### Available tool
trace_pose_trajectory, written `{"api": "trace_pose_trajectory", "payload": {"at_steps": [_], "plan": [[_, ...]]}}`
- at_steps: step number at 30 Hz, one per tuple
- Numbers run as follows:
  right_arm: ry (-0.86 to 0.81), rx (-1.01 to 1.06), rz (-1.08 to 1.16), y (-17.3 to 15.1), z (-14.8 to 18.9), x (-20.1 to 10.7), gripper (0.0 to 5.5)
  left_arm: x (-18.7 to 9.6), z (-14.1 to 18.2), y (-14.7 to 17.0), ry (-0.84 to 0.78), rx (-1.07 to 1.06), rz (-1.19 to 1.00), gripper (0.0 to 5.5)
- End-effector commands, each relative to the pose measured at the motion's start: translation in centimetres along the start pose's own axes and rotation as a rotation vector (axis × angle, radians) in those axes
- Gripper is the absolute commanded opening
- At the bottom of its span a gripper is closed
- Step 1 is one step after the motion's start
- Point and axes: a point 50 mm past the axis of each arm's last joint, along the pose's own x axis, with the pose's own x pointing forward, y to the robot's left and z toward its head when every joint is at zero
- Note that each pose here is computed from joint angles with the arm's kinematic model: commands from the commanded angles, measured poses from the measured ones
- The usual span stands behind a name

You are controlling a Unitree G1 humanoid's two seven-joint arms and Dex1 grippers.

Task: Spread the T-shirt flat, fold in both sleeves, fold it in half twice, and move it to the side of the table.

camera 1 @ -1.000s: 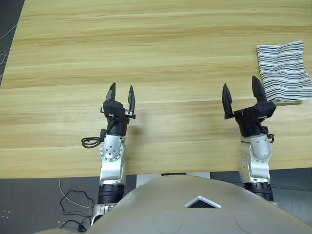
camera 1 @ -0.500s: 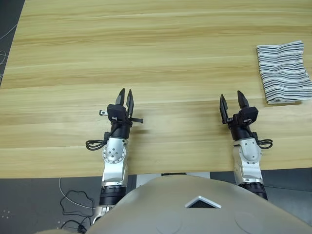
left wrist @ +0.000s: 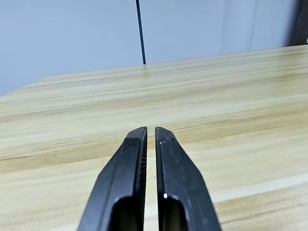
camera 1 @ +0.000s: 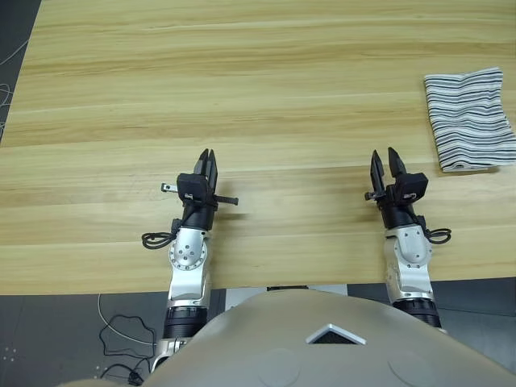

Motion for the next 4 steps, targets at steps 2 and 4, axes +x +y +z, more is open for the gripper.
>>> {"api": "trace_pose_trajectory", "payload": {"at_steps": [2, 4], "plan": [[0.008, 0.001, -0.004, 0.03, 0.03, 0.46, 0.49, 0.33, 0.08, 0.15, -0.003, -0.001, 0.005, 0.30], [0.010, 0.001, -0.005, -0.01, 0.01, 0.47, 0.14, 0.36, 0.12, 0.14, -0.005, -0.001, 0.004, 0.30]]}}
